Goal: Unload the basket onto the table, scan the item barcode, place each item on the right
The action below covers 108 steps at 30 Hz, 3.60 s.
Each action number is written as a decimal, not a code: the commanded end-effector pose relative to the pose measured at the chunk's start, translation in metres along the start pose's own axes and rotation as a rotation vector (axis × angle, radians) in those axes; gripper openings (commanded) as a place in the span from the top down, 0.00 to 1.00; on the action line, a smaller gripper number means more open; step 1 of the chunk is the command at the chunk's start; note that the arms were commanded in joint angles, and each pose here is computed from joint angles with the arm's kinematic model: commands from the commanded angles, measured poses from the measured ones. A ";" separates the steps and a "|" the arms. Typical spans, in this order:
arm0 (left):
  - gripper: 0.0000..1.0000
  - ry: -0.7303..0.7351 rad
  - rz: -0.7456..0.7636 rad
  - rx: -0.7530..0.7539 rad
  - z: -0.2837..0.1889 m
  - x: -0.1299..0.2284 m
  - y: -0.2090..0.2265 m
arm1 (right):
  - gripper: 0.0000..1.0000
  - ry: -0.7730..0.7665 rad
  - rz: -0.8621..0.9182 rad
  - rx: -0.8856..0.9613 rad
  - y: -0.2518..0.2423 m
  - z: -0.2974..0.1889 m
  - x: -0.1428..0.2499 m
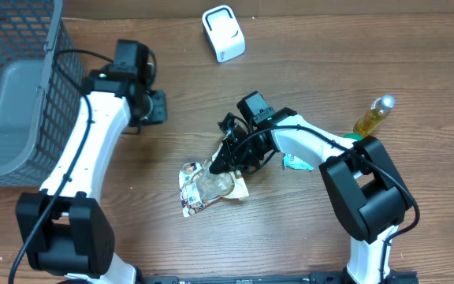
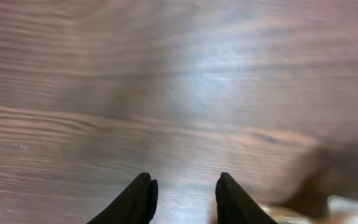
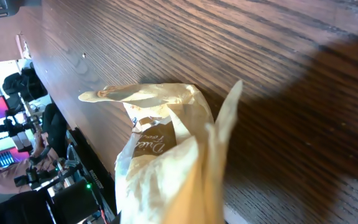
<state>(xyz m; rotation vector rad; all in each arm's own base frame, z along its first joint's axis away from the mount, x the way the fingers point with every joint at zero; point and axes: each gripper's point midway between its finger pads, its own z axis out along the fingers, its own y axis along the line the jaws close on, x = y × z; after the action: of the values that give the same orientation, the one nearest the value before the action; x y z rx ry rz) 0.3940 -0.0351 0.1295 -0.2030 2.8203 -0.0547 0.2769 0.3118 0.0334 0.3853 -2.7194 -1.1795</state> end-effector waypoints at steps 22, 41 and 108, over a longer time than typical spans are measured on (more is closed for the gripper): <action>0.00 -0.082 -0.172 -0.106 -0.008 -0.026 0.070 | 0.96 -0.002 0.001 0.049 -0.011 0.004 0.001; 0.00 -0.082 -0.172 -0.106 -0.008 -0.026 0.070 | 0.96 0.000 0.004 0.050 -0.011 0.004 0.002; 0.00 -0.082 -0.172 -0.106 -0.008 -0.026 0.070 | 0.96 -0.042 -0.131 -0.072 0.032 -0.077 0.022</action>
<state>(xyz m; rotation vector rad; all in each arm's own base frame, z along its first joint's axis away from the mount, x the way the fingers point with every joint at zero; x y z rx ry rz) 0.4027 0.0345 0.1330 -0.4525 2.7462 0.0505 0.2705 0.2702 0.0987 0.4956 -2.7273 -1.2712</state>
